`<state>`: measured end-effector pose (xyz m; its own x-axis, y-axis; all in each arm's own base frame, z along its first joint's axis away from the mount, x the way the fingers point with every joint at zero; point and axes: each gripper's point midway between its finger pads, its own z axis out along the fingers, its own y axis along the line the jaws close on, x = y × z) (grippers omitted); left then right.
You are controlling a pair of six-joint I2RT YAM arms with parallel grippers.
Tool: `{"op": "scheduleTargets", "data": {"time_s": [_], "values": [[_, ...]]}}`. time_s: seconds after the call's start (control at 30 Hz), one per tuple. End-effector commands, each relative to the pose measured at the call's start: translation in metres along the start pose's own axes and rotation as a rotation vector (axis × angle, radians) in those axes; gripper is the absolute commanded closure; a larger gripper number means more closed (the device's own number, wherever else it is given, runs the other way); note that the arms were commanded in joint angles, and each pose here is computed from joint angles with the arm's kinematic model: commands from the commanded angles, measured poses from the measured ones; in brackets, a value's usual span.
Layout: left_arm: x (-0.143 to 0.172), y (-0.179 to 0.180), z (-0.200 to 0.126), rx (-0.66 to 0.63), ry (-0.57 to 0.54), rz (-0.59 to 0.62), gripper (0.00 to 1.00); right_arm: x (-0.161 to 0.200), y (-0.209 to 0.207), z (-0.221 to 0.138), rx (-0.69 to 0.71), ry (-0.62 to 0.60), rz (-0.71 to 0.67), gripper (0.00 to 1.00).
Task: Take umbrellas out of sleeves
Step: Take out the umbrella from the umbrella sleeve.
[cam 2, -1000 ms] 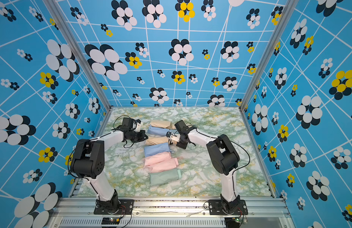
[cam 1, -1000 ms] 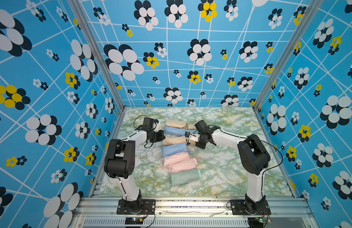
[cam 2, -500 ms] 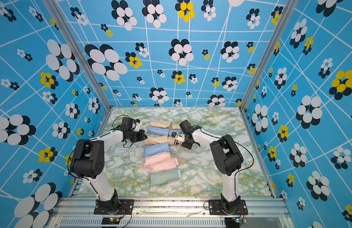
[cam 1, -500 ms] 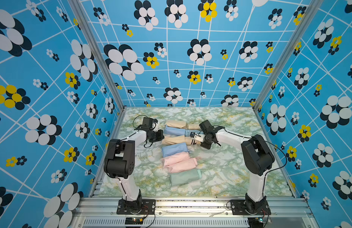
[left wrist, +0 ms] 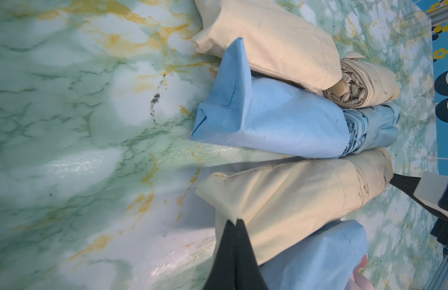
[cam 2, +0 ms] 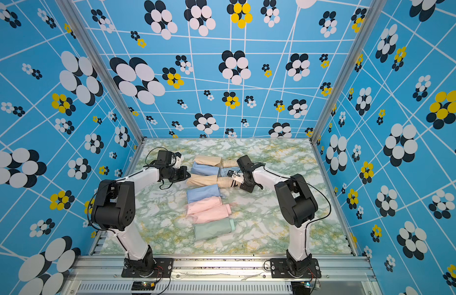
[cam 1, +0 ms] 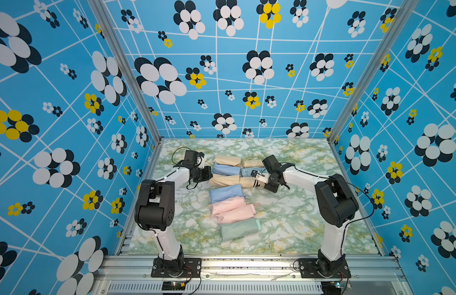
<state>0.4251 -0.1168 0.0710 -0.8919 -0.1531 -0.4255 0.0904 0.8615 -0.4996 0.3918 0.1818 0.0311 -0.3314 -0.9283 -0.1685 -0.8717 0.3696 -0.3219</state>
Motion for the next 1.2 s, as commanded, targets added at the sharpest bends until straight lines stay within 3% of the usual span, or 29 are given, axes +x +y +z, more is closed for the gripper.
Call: {"op": "scheduleTargets", "data": {"time_s": [0.0,0.13,0.33,0.47,0.6,0.67,0.73,0.9,1.17], "values": [[-0.005,0.001,0.001,-0.010,-0.003,0.011,1.00,0.013,-0.004,-0.007,0.022,0.041,-0.012,1.00],[-0.005,0.000,0.000,-0.010,-0.006,0.011,0.91,0.013,-0.007,-0.009,0.032,0.045,-0.005,1.00],[-0.007,-0.004,-0.010,-0.012,-0.037,0.011,0.62,0.006,-0.008,-0.021,0.016,0.014,0.049,0.76],[-0.009,-0.009,-0.026,-0.013,-0.073,0.015,0.49,0.001,-0.012,-0.034,0.033,-0.022,0.081,0.55],[-0.009,-0.018,-0.048,-0.015,-0.118,0.017,0.42,-0.012,-0.019,-0.061,0.068,-0.096,0.108,0.51],[-0.008,-0.023,-0.060,-0.010,-0.147,0.012,0.39,-0.023,-0.018,-0.077,0.079,-0.156,0.109,0.30],[-0.007,-0.029,-0.073,0.001,-0.183,0.003,0.37,-0.037,-0.012,-0.093,0.087,-0.230,0.095,0.15],[0.008,-0.036,-0.093,0.022,-0.223,-0.030,0.36,-0.069,0.009,-0.117,0.076,-0.348,0.042,0.13],[0.034,-0.037,-0.107,0.034,-0.247,-0.077,0.34,-0.088,0.037,-0.116,0.022,-0.374,-0.022,0.16]]}}
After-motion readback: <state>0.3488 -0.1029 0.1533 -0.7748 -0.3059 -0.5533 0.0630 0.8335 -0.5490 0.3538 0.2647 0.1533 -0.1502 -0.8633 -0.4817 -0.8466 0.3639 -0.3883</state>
